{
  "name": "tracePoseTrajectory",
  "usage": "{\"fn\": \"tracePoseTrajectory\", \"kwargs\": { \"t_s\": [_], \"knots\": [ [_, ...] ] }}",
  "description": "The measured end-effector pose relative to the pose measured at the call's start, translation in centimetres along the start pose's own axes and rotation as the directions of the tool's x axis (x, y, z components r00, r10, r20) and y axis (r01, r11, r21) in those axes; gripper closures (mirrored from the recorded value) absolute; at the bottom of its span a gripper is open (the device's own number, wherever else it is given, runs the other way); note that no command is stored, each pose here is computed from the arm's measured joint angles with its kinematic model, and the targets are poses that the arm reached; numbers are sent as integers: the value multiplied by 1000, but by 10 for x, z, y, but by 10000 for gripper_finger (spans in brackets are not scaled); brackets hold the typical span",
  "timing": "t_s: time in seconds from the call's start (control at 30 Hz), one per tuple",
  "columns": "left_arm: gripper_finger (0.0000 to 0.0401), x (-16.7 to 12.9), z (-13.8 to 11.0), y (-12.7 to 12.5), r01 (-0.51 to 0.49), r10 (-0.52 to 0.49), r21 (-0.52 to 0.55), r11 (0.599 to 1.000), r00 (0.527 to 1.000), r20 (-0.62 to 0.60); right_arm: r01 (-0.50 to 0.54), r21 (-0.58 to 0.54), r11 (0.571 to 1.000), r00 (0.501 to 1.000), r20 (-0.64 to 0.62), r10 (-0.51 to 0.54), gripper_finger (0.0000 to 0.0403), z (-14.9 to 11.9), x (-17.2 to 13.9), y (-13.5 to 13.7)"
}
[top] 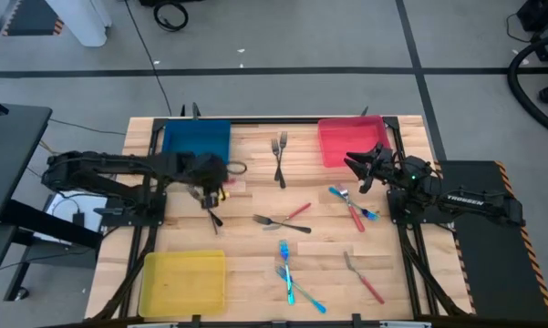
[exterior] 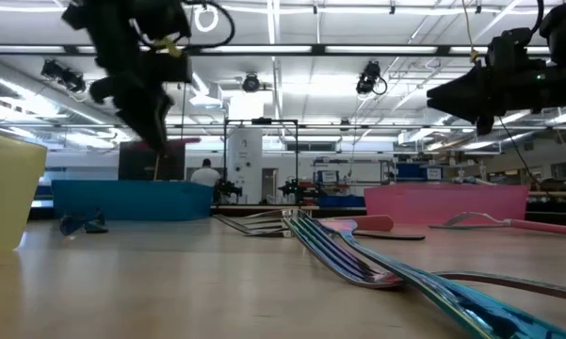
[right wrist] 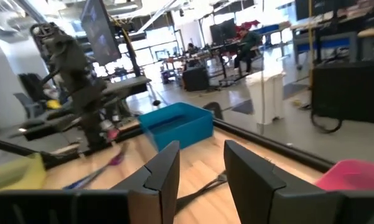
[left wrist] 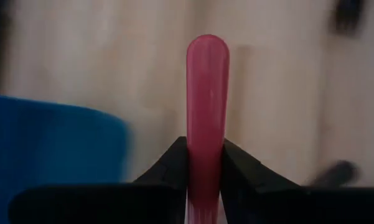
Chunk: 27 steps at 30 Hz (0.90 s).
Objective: Sort silverware by color (type)
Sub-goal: Put the red fork into the blue bin
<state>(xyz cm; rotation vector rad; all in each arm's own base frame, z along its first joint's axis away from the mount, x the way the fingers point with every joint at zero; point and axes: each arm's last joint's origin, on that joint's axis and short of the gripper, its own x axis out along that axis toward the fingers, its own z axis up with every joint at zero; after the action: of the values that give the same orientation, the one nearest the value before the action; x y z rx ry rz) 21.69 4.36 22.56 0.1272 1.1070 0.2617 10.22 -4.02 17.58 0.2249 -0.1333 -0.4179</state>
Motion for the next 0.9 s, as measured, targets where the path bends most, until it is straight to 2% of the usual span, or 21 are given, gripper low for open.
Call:
{"fn": "tracePoseTrajectory", "kwargs": {
  "t_s": [0.1, 0.23, 0.37, 0.5, 0.7, 0.9],
  "knots": [
    [338, -13, 11, 22, -53, 53, 22, 998, 999, 12, -25, 28, 999, 1000, -6, 25, 269, 0, 0, 1],
    [338, -24, 16, 54, -121, 121, 1, 993, 993, 19, -52, 52, 997, 999, -13, 53, 269, 0, 0, 2],
    [338, -27, 6, 88, -184, 183, -47, 982, 983, -20, -77, 60, 995, 997, -26, 79, 269, -1, 0, 2],
    [338, -21, -12, 122, -207, 198, -148, 967, 977, -73, -79, 110, 991, 995, -45, 85, 269, -3, 1, 2],
    [338, -1, -36, 161, -138, 115, -308, 941, 989, -93, -82, 175, 981, 988, -112, 103, 269, -9, 3, 2],
    [338, 34, -47, 172, -62, 5, -356, 933, 988, -157, -65, 183, 981, 984, -154, 94, 269, -13, 5, 1]
  ]
}}
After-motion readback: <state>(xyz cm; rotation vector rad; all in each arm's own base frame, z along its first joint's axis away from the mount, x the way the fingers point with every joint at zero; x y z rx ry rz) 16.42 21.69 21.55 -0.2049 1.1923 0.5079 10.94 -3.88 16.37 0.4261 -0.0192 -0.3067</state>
